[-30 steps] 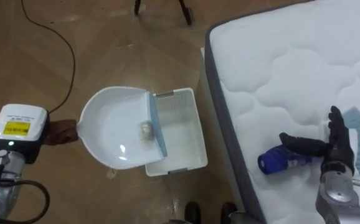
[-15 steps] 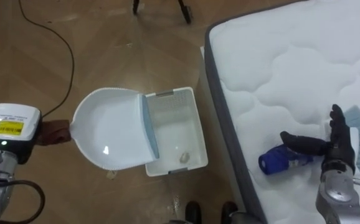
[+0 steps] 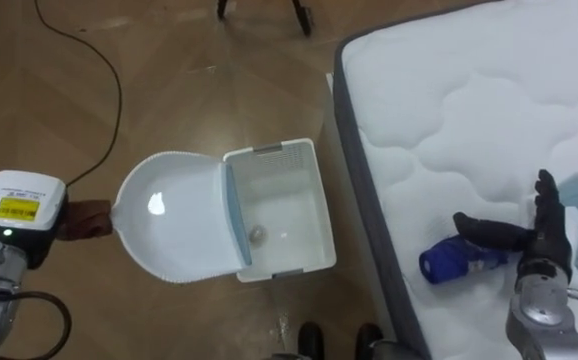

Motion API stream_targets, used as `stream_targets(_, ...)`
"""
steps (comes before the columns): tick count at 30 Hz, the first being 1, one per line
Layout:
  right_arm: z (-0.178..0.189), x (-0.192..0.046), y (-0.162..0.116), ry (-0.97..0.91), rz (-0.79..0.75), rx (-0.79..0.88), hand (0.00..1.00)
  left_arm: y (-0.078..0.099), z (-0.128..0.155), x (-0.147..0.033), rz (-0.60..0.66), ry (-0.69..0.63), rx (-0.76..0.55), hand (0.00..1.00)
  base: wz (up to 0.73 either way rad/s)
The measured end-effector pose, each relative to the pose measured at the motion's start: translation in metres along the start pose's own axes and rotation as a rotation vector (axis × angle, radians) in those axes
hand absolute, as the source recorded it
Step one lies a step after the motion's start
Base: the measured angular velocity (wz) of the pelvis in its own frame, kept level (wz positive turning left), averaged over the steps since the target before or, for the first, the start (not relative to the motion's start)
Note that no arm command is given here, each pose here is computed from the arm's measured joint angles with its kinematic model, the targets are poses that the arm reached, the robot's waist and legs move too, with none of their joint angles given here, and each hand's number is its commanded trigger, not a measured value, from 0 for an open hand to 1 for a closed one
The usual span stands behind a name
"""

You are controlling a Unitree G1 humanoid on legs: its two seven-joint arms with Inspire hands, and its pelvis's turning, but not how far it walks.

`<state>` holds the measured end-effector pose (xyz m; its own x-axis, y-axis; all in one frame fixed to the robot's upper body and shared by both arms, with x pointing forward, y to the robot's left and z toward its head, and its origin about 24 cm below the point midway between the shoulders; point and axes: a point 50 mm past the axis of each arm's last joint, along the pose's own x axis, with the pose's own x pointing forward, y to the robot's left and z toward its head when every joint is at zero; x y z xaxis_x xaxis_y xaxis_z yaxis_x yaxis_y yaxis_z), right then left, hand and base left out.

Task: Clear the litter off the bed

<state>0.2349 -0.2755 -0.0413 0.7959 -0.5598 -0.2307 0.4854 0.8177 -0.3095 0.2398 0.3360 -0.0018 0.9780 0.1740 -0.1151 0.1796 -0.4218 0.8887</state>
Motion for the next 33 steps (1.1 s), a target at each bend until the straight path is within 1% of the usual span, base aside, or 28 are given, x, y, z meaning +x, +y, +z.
stream_targets(2, -0.002, -0.001, 0.0, 0.015, -0.009, 0.022, 0.0, 0.001, 0.0, 0.0, 0.007, -0.002, -0.002, 1.0, 0.02)
stream_targets(6, -0.007, -0.002, -0.003, 0.032, -0.019, 0.014, 0.0, 0.001, 0.002, 0.0, 0.024, 0.005, -0.025, 1.0, 0.04)
stream_targets(9, -0.014, -0.006, -0.008, 0.05, -0.016, -0.002, 0.0, 0.004, 0.008, 0.002, 0.04, 0.001, -0.072, 1.0, 0.0)
stream_targets(12, -0.022, -0.011, -0.011, 0.07, -0.019, -0.014, 0.0, 0.013, 0.023, 0.005, 0.099, -0.003, -0.172, 1.0, -0.03)
stream_targets(13, -0.024, -0.012, -0.012, 0.076, -0.02, -0.013, 0.0, 0.013, 0.025, 0.005, 0.107, 0.0, -0.193, 1.0, -0.1)
stream_targets(15, -0.031, -0.019, -0.012, 0.095, 0.008, -0.001, 0.0, 0.01, 0.039, 0.0, 0.119, 0.015, -0.306, 1.0, -0.15)
stream_targets(18, -0.04, -0.027, -0.009, 0.133, 0.048, 0.004, 0.0, 0.012, 0.053, 0.0, 0.125, 0.005, -0.411, 1.0, -0.1)
stream_targets(21, -0.047, -0.032, -0.009, 0.151, 0.075, -0.004, 0.0, 0.017, 0.062, 0.0, 0.147, -0.023, -0.452, 1.0, -0.19)
stream_targets(24, -0.048, -0.036, -0.01, 0.151, 0.098, -0.003, 0.0, 0.021, 0.068, -0.008, 0.177, -0.051, -0.476, 1.0, -0.52)
stream_targets(27, -0.055, -0.044, -0.009, 0.175, 0.107, 0.005, 0.0, 0.022, 0.085, -0.021, 0.193, -0.094, -0.548, 1.0, -0.42)
stream_targets(30, -0.058, -0.048, -0.01, 0.187, 0.109, 0.011, 0.0, 0.025, 0.095, -0.024, 0.199, -0.133, -0.608, 1.0, -0.25)
stream_targets(33, -0.06, -0.051, -0.011, 0.194, 0.117, 0.01, 0.0, 0.028, 0.099, -0.027, 0.21, -0.145, -0.638, 1.0, -0.21)
